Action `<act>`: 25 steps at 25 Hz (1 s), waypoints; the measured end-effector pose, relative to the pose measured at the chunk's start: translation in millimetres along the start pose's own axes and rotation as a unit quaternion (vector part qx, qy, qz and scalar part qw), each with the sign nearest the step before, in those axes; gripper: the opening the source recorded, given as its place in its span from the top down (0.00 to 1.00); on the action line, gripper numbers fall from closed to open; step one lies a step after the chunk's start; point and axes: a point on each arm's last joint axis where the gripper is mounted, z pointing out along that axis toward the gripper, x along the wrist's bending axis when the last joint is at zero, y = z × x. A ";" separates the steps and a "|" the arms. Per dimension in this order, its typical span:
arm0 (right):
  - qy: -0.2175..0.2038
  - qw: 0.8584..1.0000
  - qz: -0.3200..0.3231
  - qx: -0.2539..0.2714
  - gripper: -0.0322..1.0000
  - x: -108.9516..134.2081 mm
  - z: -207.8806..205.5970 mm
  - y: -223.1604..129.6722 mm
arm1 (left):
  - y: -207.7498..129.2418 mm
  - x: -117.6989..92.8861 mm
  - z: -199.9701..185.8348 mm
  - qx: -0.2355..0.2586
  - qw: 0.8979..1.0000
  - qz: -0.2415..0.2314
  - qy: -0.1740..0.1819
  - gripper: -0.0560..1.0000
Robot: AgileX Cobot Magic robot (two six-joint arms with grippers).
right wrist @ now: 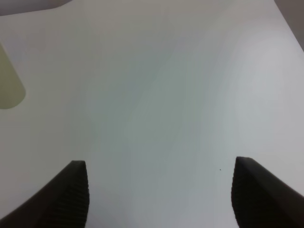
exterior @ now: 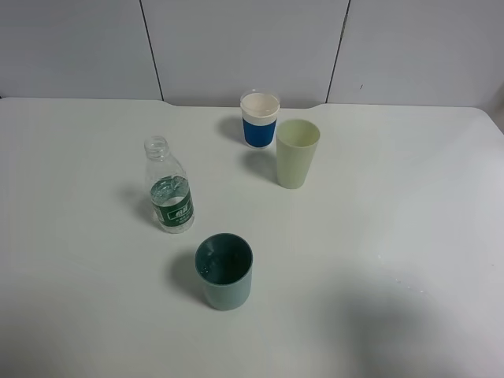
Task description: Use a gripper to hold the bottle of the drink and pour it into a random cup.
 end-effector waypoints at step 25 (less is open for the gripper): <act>0.000 1.000 0.000 0.000 0.35 0.0 0.0 0.0 | -0.1 -0.1 0.0 0.001 1.000 0.000 0.000 0.01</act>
